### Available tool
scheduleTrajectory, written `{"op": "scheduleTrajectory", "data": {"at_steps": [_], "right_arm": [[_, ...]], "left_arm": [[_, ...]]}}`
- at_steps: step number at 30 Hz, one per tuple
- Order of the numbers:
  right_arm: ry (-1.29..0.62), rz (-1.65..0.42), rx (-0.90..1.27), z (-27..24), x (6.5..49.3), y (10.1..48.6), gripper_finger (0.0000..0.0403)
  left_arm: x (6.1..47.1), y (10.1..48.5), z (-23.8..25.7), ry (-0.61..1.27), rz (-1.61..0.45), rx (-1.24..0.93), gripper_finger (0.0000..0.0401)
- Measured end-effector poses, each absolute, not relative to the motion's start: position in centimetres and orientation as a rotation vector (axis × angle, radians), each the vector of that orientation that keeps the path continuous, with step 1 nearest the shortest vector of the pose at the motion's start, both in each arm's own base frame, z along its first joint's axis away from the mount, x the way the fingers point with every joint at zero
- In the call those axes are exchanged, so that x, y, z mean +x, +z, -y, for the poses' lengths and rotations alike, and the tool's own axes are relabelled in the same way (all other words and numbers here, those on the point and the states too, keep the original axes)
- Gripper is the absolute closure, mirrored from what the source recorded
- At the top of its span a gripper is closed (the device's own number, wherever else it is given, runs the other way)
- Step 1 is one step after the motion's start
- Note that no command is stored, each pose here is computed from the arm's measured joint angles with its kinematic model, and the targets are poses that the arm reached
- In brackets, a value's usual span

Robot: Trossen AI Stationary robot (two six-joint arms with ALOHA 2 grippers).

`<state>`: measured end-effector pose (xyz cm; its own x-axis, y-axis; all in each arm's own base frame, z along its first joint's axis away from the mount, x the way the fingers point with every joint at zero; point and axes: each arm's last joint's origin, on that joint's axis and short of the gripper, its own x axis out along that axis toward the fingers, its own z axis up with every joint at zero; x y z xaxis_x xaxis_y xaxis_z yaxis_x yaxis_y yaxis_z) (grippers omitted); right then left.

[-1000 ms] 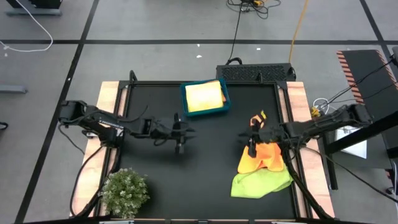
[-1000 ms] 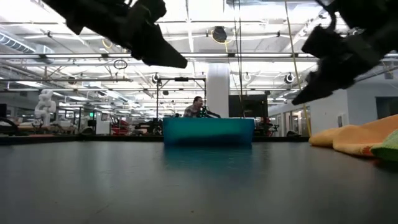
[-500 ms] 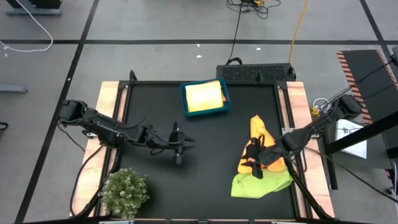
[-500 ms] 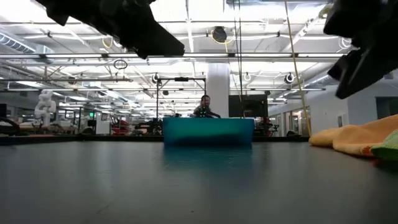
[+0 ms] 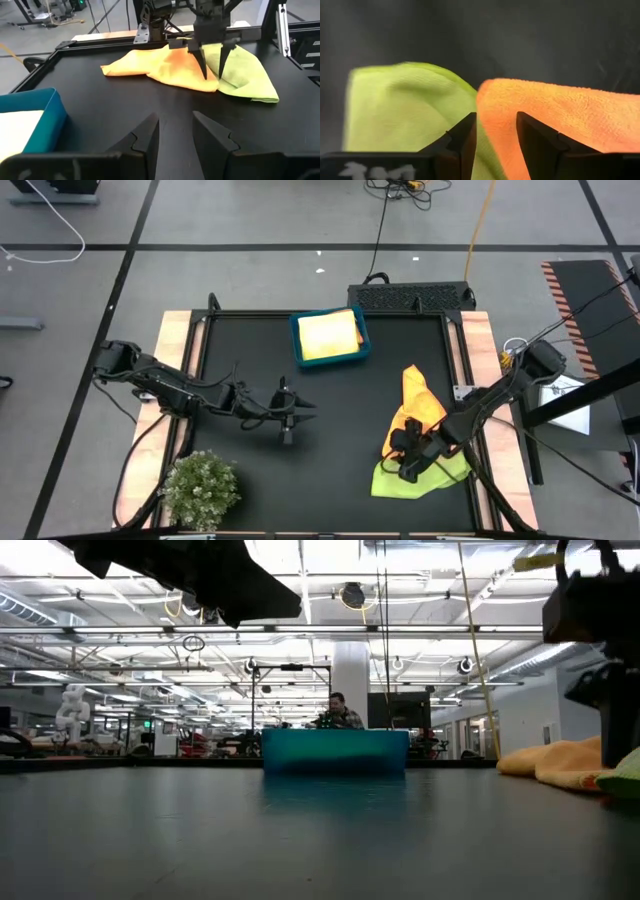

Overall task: Fold microfiber towels
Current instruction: Fold the orange microfiber towel

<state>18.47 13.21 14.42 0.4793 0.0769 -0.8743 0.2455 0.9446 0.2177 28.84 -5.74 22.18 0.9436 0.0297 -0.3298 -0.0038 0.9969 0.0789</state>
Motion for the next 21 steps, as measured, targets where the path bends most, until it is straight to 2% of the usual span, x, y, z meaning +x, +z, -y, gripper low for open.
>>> {"op": "scheduleTrajectory", "data": {"at_steps": [10, 13, 17, 21], "right_arm": [[-0.154, -1.121, 0.264, -12.6, 19.1, 13.0, 0.0283], [-0.143, -1.100, 0.216, -12.1, 19.2, 13.4, 0.0319], [-0.122, -1.037, 0.162, -11.3, 19.5, 14.5, 0.0390], [-0.141, -0.960, 0.135, -10.2, 19.8, 15.8, 0.0395]], "left_arm": [[28.8, 22.2, 5.7, 0.017, -0.339, 0.083, 0.0284], [28.8, 22.2, 5.7, 0.017, -0.339, 0.085, 0.0284], [28.8, 22.2, 5.7, 0.017, -0.339, 0.087, 0.0284], [28.8, 22.2, 5.7, 0.017, -0.339, 0.087, 0.0284]]}}
